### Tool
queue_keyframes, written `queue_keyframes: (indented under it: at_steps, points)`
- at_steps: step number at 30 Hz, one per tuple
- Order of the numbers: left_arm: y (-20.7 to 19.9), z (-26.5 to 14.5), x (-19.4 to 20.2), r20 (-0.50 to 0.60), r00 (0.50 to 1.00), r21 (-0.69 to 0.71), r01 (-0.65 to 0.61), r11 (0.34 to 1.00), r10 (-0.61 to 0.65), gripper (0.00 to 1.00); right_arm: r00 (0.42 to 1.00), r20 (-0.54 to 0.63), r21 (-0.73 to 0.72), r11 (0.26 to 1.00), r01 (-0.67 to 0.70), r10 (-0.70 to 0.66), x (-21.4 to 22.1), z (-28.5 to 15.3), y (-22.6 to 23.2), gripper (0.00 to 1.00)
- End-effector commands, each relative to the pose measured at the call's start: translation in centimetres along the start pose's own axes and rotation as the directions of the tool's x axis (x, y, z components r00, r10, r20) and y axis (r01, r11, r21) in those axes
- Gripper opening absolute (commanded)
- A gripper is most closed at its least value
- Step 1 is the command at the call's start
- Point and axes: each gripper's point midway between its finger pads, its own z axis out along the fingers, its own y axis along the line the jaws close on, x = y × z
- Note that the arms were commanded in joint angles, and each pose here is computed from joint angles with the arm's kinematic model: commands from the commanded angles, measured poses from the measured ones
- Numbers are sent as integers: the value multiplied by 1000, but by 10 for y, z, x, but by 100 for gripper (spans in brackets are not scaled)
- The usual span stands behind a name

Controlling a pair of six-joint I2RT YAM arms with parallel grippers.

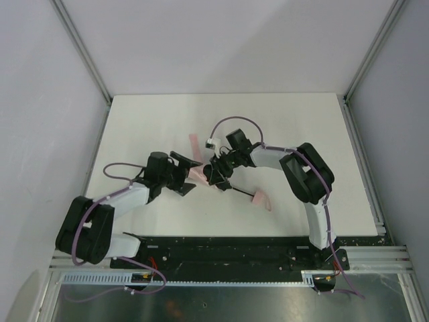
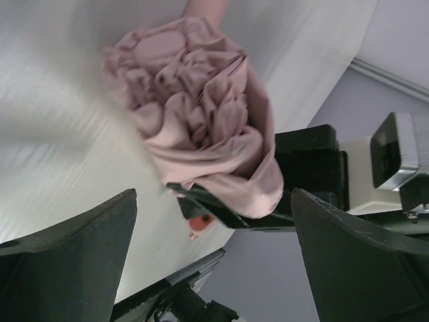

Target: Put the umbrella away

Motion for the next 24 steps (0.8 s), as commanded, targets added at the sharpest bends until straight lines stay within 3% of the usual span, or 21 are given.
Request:
queue_keyframes:
  at_steps: [1,8,13,17,20,24]
  points:
    - [-31,10,-4,3,1000,69,-6,998,6,99,904,-312,12,953,-303,291,112,4,8,0]
    - [-4,28,-4,28,998,-35,-48,998,49,94,905,-288,1,946,-325,312,100,2,2,0]
    - [14,35,-18,129,985,-123,-99,987,115,93,909,-279,-14,945,-327,310,92,0,2,0]
    - [16,53,-15,97,984,-152,-137,979,152,90,911,-279,-33,945,-326,304,88,0,5,0]
    - [27,62,-18,109,977,-195,-163,967,186,82,916,-273,-57,946,-320,293,84,0,9,0]
    - [46,71,-23,107,967,-252,-198,947,230,58,925,-258,-109,943,-314,278,74,0,18,0]
